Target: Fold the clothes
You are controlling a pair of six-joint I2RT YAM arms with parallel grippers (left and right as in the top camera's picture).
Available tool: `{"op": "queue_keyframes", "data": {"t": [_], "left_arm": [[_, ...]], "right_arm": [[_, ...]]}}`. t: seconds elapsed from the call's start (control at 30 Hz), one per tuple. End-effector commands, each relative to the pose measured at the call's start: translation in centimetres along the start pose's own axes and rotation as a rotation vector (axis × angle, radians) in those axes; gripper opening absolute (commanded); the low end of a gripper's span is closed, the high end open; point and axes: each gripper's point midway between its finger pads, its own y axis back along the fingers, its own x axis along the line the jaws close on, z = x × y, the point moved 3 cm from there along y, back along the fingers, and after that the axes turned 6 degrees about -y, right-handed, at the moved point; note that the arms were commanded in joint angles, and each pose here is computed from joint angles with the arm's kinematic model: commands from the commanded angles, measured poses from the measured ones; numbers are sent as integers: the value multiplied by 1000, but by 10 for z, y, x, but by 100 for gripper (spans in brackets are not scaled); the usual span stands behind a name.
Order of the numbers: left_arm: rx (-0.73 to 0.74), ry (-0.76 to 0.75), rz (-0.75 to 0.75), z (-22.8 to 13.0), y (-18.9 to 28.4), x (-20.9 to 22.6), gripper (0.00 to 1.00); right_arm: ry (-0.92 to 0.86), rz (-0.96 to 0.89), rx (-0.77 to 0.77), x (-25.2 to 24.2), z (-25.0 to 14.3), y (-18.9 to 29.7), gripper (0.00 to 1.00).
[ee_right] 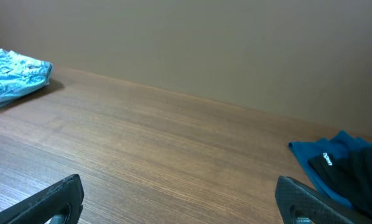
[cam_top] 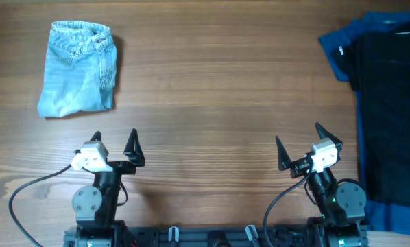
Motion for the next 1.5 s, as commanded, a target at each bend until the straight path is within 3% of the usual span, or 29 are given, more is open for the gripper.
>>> {"op": "queue_keyframes", "data": {"t": [0.0,1.47], "left_arm": [[-9,11,26,0,0,7,100],[-16,13,58,2,1,14,100]], "right_arm": [[9,13,-2,1,-1,0,100],[9,13,-2,1,-1,0,100]]}}
